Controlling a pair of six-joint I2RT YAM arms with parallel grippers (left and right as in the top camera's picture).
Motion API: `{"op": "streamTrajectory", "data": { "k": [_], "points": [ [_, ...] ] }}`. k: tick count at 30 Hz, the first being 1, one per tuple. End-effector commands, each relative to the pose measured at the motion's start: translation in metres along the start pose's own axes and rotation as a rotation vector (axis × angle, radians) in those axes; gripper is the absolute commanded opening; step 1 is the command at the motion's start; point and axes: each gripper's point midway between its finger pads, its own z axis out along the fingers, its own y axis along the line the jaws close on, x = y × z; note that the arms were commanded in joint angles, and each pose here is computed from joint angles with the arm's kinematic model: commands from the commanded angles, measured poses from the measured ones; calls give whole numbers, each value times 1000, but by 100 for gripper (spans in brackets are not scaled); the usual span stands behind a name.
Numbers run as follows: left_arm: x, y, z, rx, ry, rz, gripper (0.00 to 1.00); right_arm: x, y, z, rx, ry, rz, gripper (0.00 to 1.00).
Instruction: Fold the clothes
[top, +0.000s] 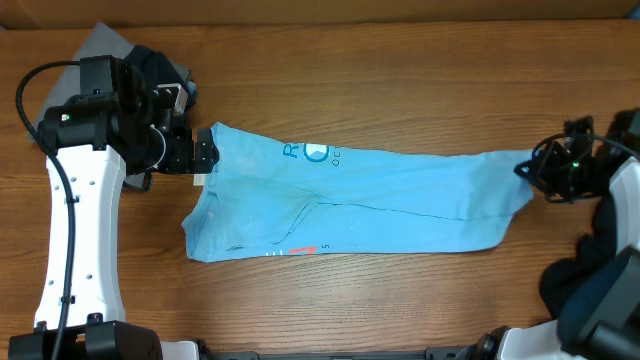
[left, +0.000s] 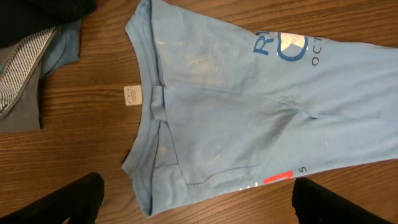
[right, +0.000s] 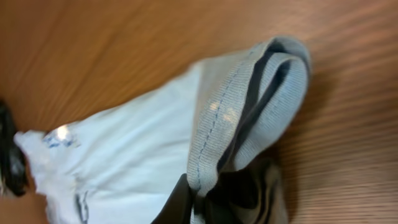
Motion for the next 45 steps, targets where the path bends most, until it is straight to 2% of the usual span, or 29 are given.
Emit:
{"op": "streamTrajectory", "data": {
  "k": [1, 6, 13, 15, 17, 21, 22, 25, 30, 34, 39, 40, 45],
  "points": [
    [-6, 1, -8, 1, -31, 21, 99, 9, 36, 1, -46, 10, -48, 4],
    [-6, 1, -8, 2, -31, 20, 99, 31, 71, 24, -8, 82, -102, 4],
    [-4, 0, -8, 4, -24, 17, 99, 63, 90, 48, 165, 134, -127, 4],
    [-4, 0, -8, 4, -25, 16, 99, 70, 97, 52, 169, 145, -131, 7],
    [-4, 0, -8, 4, -25, 16, 100, 76, 104, 55, 168, 154, -117, 14],
    [-4, 0, -8, 6, -25, 15, 100, 83, 114, 59, 164, 159, -69, 49],
    [-4, 0, -8, 6, -25, 15, 100, 83, 116, 60, 161, 156, -75, 54],
    [-4, 0, -8, 6, -24, 15, 100, 81, 116, 59, 158, 148, -84, 54],
    [-4, 0, -8, 6, -24, 15, 100, 58, 92, 50, 187, 95, -13, 54],
    [-5, 0, -8, 6, -26, 16, 100, 50, 63, 44, 244, 81, -12, 45],
    [-5, 0, -8, 6, -26, 16, 100, 71, 23, 63, 351, 147, 37, 24],
    [-4, 0, -8, 6, -25, 16, 100, 82, 12, 74, 367, 173, 69, 13],
    [-4, 0, -8, 7, -21, 14, 100, 113, -1, 92, 357, 261, 140, 4]
  ]
}}
